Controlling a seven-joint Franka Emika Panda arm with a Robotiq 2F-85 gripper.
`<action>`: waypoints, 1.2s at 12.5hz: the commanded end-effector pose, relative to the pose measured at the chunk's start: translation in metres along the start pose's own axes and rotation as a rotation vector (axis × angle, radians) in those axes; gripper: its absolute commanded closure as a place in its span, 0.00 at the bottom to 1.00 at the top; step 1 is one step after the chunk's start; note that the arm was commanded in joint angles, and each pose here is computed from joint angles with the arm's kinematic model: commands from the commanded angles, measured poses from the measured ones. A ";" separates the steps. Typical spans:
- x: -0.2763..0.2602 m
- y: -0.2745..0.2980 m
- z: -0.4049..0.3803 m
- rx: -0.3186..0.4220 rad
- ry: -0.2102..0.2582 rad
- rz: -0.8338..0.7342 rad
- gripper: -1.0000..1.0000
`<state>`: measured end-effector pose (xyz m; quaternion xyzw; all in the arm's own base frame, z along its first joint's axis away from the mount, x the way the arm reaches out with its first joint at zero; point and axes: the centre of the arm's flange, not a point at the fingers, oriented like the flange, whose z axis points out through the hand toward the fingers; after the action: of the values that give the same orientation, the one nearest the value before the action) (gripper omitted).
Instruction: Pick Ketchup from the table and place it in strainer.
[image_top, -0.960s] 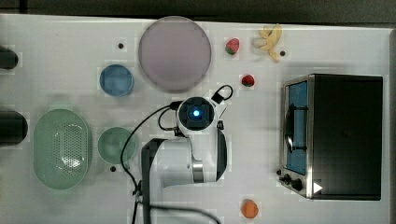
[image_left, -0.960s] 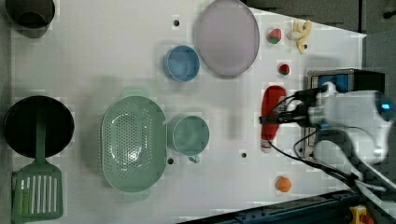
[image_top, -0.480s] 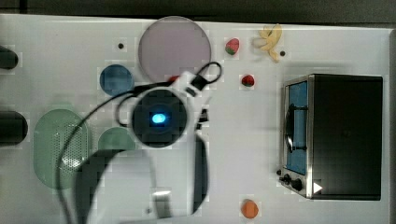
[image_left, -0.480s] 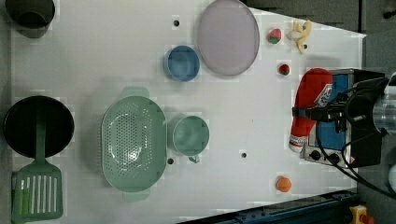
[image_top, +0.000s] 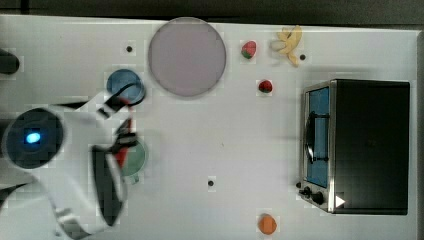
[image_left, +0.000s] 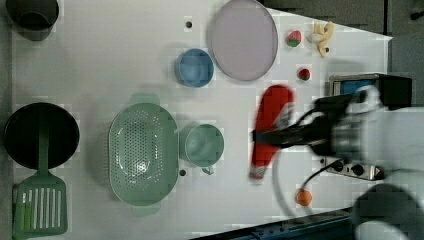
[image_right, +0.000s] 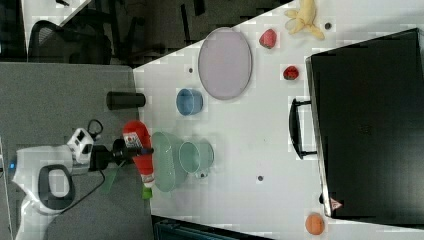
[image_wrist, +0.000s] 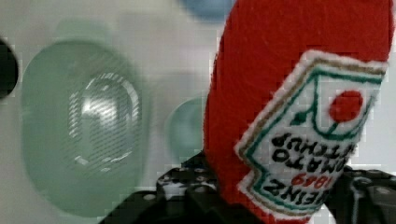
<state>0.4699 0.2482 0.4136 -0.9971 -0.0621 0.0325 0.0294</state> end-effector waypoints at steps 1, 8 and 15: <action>-0.010 -0.067 0.037 0.041 0.011 0.163 0.37; 0.006 -0.127 0.165 0.261 0.015 0.254 0.23; 0.015 -0.147 0.096 0.286 0.071 0.382 0.00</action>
<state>0.4451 0.3722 0.2360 -0.9835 0.1067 0.0755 0.1252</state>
